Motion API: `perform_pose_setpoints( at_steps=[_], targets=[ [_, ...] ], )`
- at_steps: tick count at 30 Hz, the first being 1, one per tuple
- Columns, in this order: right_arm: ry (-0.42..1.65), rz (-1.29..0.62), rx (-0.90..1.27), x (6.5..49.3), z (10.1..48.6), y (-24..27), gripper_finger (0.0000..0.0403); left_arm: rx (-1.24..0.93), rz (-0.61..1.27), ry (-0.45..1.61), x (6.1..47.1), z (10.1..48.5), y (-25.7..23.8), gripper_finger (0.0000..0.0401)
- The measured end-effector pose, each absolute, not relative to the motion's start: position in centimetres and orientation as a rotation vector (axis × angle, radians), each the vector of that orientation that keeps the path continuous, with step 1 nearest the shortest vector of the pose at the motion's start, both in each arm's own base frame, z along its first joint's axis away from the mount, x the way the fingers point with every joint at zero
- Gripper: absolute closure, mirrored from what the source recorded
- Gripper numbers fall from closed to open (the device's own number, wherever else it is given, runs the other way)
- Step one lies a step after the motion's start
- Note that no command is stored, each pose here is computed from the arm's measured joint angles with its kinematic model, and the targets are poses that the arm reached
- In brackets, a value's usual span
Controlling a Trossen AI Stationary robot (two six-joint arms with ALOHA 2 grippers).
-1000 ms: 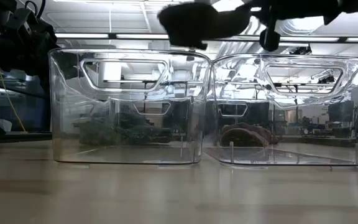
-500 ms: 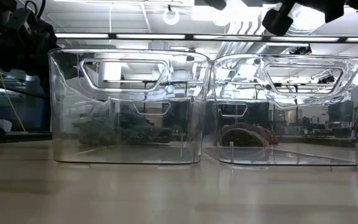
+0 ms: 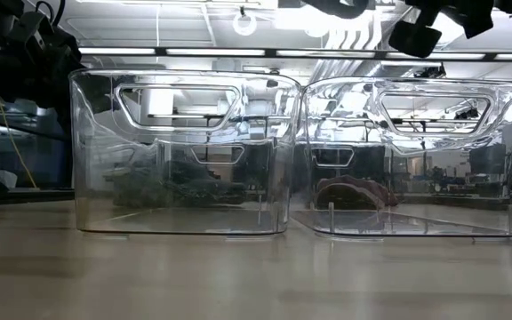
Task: Pick & Place hat
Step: Put the right black cap into the left transparent bin
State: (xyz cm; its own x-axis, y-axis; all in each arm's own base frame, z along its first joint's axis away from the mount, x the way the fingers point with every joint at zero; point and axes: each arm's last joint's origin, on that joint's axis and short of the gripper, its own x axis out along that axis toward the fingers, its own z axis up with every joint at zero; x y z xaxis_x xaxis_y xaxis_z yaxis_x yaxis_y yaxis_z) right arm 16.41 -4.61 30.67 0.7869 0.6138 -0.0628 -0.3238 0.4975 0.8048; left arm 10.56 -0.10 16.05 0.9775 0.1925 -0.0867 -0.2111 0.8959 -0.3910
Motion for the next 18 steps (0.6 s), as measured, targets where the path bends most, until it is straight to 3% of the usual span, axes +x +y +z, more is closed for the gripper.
perform_pose_setpoints(
  at_steps=[8, 18],
  targets=[
    [0.387, 0.515, 0.930, 16.4, 30.2, -4.7, 0.0397, -0.410, 0.209, 0.046, 10.6, 16.0, -0.1, 0.0263],
    [0.376, 0.170, 0.979, 16.6, 29.0, -5.4, 0.0397, -0.411, 0.209, 0.046, 10.6, 16.1, -0.1, 0.0263]
  ],
)
